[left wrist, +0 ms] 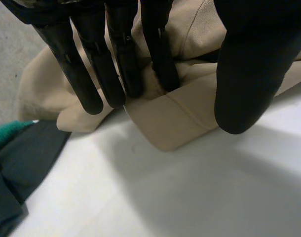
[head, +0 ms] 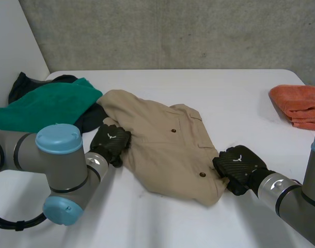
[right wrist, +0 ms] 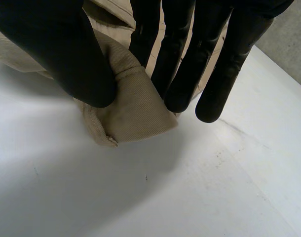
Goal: Fold the laundry.
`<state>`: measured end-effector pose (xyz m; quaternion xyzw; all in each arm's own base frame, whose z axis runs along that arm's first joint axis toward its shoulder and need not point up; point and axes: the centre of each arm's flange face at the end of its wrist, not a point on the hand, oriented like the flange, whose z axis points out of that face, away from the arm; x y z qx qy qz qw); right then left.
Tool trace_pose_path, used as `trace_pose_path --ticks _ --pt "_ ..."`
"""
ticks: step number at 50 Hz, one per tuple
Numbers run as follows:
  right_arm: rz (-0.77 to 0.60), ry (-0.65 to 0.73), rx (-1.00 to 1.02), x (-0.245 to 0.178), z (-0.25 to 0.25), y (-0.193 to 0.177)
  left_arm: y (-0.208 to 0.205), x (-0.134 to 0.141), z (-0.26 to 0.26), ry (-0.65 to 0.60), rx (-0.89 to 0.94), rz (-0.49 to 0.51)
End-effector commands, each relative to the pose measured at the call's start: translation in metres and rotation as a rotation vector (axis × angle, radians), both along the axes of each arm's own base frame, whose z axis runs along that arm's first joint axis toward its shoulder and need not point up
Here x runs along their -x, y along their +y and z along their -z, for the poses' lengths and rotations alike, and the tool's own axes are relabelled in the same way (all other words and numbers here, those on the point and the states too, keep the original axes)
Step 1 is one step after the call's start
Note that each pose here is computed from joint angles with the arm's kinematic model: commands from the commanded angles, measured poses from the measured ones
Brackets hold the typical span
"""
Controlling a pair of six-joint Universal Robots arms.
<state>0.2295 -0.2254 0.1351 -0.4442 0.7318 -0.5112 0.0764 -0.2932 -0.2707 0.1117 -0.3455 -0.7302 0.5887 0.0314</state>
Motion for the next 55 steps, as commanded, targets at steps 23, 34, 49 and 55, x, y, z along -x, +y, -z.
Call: trace_pose_path --ticks 23,34,49,55 --pt "0.044 -0.083 0.434 -0.002 -0.126 -0.024 0.021 -0.012 -0.154 0.126 0.359 -0.025" --pt "0.101 -0.186 0.760 0.005 -0.262 -0.014 0.096 -0.052 -0.321 0.452 0.772 -0.032" --pt "0.095 -0.164 0.670 -0.019 -0.247 -0.065 0.030 -0.017 -0.271 0.393 0.593 -0.027" --pt "0.075 -0.135 0.601 -0.050 -0.179 -0.108 -0.041 0.012 -0.210 0.316 0.491 -0.050"
